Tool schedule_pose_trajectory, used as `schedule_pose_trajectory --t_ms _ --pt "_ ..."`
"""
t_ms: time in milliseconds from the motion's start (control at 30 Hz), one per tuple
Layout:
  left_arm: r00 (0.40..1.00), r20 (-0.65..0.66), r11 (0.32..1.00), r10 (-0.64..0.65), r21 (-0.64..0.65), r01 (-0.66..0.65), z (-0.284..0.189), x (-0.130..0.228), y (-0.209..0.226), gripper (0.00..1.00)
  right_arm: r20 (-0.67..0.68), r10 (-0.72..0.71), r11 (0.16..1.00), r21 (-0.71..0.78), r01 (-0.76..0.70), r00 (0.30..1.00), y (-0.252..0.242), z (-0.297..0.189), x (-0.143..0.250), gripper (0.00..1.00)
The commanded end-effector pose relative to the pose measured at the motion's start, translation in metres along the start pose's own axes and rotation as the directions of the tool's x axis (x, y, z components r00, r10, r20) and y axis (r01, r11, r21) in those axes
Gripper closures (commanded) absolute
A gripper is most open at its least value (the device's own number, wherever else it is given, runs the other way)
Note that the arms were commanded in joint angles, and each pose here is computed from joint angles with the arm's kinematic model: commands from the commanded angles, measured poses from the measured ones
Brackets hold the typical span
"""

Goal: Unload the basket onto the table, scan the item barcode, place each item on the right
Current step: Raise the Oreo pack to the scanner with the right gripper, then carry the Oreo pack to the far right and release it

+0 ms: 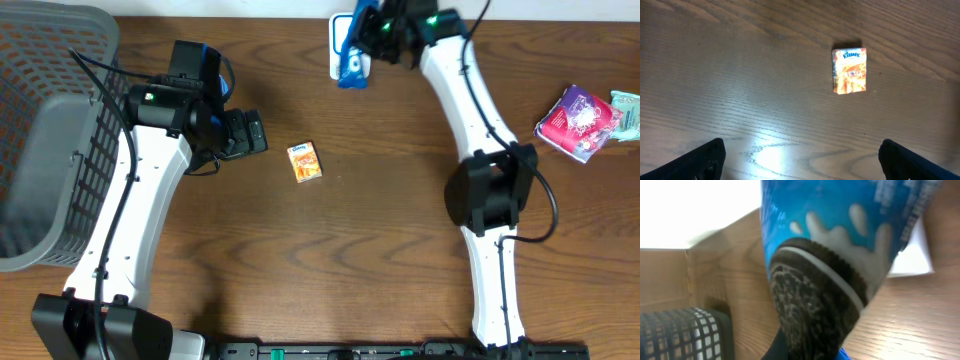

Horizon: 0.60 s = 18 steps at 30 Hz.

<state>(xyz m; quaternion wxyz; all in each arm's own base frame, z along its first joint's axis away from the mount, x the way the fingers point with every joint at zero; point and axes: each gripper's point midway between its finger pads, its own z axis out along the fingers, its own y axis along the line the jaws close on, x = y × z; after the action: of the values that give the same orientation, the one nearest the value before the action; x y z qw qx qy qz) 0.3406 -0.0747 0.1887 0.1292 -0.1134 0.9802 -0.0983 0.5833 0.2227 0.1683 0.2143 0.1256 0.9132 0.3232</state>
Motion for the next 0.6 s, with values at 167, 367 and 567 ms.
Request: schedule_pose_trajectory --t_ms 167,367,567 --pt "1.000 0.003 1.000 0.002 -0.011 -0.002 0.000 -0.002 0.003 0.02 0.207 -0.078 0.880 0.475 -0.031 0.975 -0.117 -0.130 -0.073 0.99" --pt "1.000 0.003 1.000 0.002 -0.011 -0.002 0.000 -0.002 0.003 0.02 0.214 -0.034 0.609 0.779 -0.150 0.976 -0.249 -0.222 -0.082 0.99" --pt "1.000 0.003 1.000 0.002 -0.011 -0.002 0.000 -0.002 0.003 0.02 0.256 0.060 0.528 0.812 -0.248 0.965 -0.319 -0.281 -0.082 0.99"
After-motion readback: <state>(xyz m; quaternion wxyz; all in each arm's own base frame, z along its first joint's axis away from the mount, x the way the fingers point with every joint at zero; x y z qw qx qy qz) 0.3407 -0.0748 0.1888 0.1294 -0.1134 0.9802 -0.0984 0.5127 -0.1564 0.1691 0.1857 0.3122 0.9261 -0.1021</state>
